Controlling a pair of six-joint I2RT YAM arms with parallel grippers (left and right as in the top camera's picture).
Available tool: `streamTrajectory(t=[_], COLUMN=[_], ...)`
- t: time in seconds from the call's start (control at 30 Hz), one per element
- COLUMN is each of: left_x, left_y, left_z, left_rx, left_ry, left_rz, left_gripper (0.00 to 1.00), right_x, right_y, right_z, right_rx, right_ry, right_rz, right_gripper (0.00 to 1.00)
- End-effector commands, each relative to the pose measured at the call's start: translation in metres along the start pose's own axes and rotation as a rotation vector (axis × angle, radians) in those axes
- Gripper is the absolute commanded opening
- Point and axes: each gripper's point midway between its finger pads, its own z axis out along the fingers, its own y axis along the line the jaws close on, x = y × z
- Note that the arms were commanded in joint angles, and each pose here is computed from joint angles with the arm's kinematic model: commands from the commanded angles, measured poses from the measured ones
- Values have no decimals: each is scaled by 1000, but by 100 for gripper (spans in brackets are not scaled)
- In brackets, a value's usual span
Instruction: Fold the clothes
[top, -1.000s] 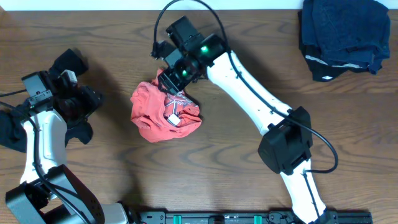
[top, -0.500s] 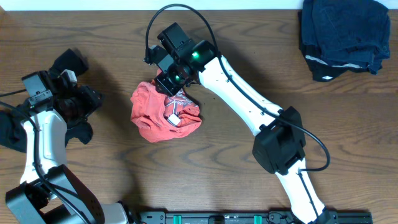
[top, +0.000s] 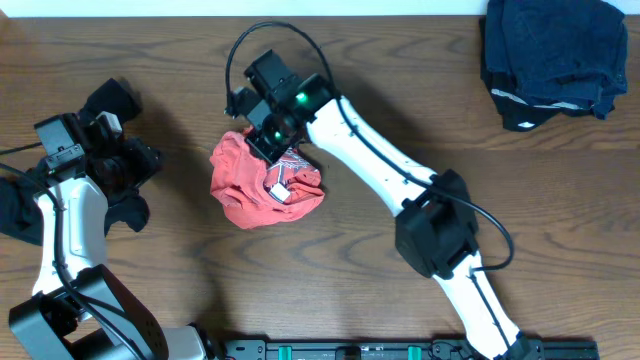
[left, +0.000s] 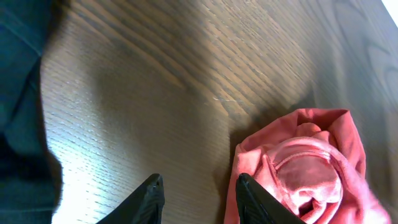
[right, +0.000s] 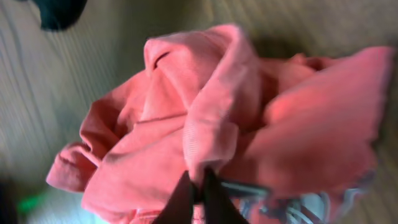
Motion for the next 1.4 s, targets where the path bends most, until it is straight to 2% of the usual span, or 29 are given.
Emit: streamTrajectory(t=[0.0, 0.3, 0.53, 0.77, 0.83, 0.87, 1.03, 1.1, 1.13, 1.17, 1.2, 1.23, 1.37], left_x=[-3, -10, -14, -18, -19, -19, -22, -23, -24, -24, -24, -24, -25], left_y=[5, 5, 4, 3, 3, 3, 2, 2, 2, 2, 2, 2, 1], left_z=[3, 3, 3, 2, 2, 2, 2, 2, 2, 2, 2, 2, 2], left_rx=[-27, -32, -28, -24, -23, -23, -21, -20, -19, -19, -19, -19, -18], left_ry=[-5, -33, -50, -67, -71, -72, -82, -88, -91, -91, -92, -92, -95], left_rz=[22, 30, 38, 44, 43, 44, 49, 51, 52, 53, 53, 53, 54], left_gripper=[40, 40, 40, 40, 40, 40, 40, 40, 40, 40, 40, 40, 40], right_x=[-3, -38, -39, -30, -24, -21, 1, 10, 13, 16, 17, 17, 6], right_y=[15, 65, 94, 129, 141, 147, 158, 162, 163, 162, 160, 156, 134], right_z=[9, -5, 15, 15, 12, 11, 7, 6, 5, 4, 2, 1, -25], right_rx=[-36, -131, -192, -340, -401, -428, -462, -467, -468, -465, -451, -428, -316], right_ry=[-4, -109, -105, -75, -61, -51, 21, 47, 58, 65, 71, 75, 51], right_rz=[-39, -115, -42, -73, -116, -135, -182, -212, -228, -238, -239, -236, -252], right_gripper=[1, 1, 1, 1, 14, 17, 18, 22, 27, 37, 43, 54, 73])
